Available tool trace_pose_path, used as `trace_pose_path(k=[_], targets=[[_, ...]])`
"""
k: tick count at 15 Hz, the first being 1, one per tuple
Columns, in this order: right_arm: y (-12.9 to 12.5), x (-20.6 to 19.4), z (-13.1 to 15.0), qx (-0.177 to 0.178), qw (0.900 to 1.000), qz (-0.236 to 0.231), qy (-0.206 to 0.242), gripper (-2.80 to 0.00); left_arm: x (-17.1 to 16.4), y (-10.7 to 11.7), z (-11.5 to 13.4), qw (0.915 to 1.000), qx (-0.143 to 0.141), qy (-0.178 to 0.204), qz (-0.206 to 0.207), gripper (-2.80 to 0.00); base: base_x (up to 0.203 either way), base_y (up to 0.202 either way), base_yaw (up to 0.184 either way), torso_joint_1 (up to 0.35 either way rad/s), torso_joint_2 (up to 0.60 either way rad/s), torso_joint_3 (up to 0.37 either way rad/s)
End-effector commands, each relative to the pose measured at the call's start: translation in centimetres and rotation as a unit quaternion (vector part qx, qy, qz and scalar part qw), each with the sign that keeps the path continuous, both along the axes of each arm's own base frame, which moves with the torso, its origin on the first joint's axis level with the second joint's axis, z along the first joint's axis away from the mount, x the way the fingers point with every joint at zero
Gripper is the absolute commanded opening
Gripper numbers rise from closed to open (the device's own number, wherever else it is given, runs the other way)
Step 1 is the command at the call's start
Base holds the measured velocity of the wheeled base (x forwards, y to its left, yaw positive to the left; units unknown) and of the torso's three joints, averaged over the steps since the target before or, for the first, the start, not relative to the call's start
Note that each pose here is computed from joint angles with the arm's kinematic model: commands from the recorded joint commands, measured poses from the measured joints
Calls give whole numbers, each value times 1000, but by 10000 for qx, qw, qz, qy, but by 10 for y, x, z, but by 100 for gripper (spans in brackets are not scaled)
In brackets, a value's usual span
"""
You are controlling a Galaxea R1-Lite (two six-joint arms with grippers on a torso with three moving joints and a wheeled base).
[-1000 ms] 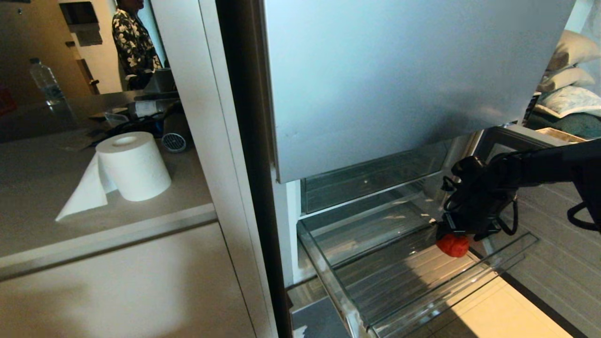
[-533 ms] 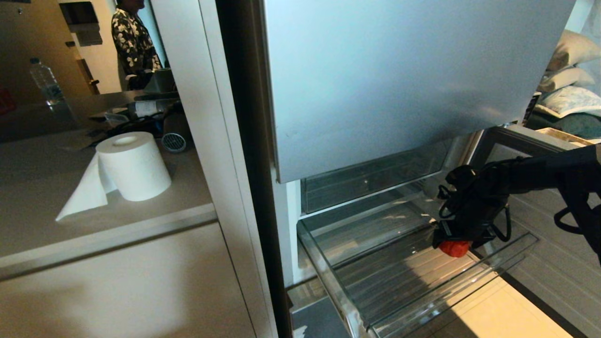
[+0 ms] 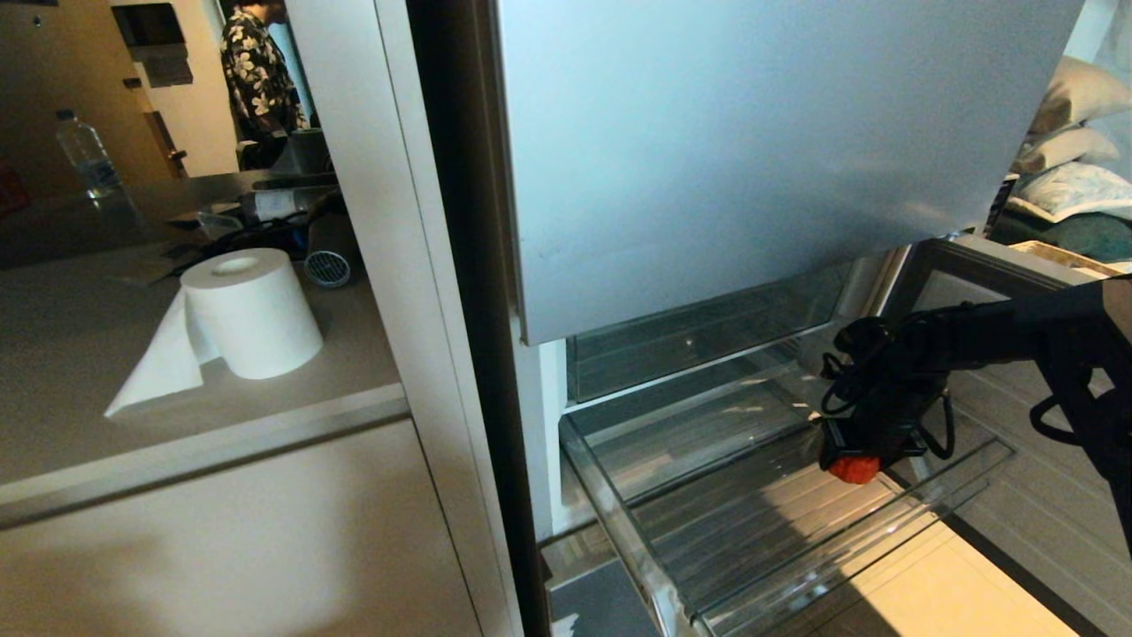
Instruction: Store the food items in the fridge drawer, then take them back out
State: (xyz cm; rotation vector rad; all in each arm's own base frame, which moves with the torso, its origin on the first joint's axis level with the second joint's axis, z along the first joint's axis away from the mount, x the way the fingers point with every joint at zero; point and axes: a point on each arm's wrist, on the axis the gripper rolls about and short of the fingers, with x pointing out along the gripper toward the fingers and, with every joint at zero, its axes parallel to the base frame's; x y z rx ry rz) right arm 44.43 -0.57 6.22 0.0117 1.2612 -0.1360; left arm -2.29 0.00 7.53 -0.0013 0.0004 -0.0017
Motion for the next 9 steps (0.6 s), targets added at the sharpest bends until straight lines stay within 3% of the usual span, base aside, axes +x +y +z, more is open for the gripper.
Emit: trace_pose_path(k=[1,6,9], targets=[[0,-2,0,11,10000,-26,44,-280,0,0,0,10000,-1,13,1,-280,0,0,0,0,0,0],[7,-19,61,78,9981,24,-608,-280,0,0,0,10000,-1,13,1,-280,0,0,0,0,0,0],[19,-30,83,107,9964,153,-825,-280,0,0,0,10000,-1,13,1,-280,0,0,0,0,0,0]])
